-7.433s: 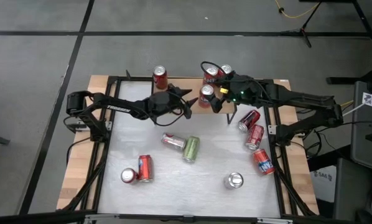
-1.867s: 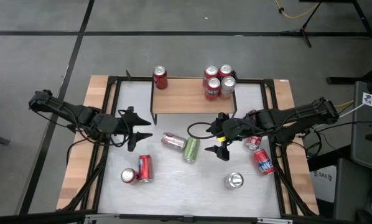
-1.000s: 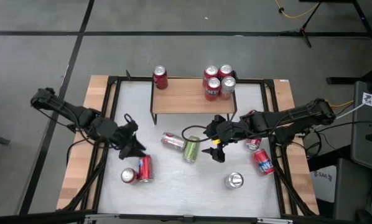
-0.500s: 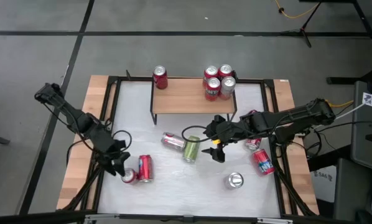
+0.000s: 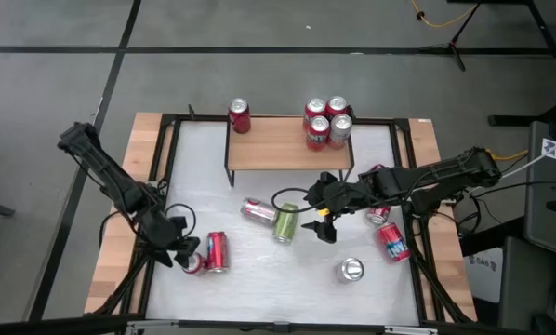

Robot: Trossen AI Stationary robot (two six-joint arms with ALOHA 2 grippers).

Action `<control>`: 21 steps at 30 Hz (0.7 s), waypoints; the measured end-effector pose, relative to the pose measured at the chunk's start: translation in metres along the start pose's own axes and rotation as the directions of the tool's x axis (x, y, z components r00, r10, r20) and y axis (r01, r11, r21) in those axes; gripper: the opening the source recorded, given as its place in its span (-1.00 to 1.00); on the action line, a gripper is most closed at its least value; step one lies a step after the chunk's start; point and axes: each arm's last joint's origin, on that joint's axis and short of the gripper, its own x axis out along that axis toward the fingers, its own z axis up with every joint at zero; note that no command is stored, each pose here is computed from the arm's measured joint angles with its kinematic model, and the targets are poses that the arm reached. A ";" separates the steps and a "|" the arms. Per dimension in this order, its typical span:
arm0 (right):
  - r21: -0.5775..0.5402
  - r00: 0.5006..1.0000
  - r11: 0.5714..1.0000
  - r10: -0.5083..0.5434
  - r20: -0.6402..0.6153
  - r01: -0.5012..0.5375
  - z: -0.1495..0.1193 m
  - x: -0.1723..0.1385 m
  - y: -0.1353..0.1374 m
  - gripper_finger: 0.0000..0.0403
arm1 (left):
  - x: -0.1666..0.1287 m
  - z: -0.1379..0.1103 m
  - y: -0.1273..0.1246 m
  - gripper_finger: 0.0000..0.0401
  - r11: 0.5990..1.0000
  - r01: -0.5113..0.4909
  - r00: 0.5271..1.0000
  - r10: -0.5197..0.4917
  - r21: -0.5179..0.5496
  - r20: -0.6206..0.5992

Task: Place canned beverage on shelf
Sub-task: Put the orange soda can on the shelf aligned with the other orange soda can

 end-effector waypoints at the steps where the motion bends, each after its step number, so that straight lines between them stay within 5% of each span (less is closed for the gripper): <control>1: 0.000 1.000 1.000 0.000 0.000 0.000 0.000 0.000 0.000 0.85 | 0.002 0.000 -0.001 0.25 1.000 0.004 1.000 -0.004 0.018 0.005; 16: 0.000 1.000 1.000 -0.001 0.000 0.001 0.000 0.000 0.000 0.85 | -0.008 -0.031 -0.022 0.25 0.989 0.115 0.993 -0.117 0.092 0.012; 21: 0.000 1.000 1.000 -0.002 0.000 0.002 0.000 0.000 0.000 0.85 | -0.011 -0.052 -0.035 0.25 0.997 0.023 0.997 -0.029 0.079 0.077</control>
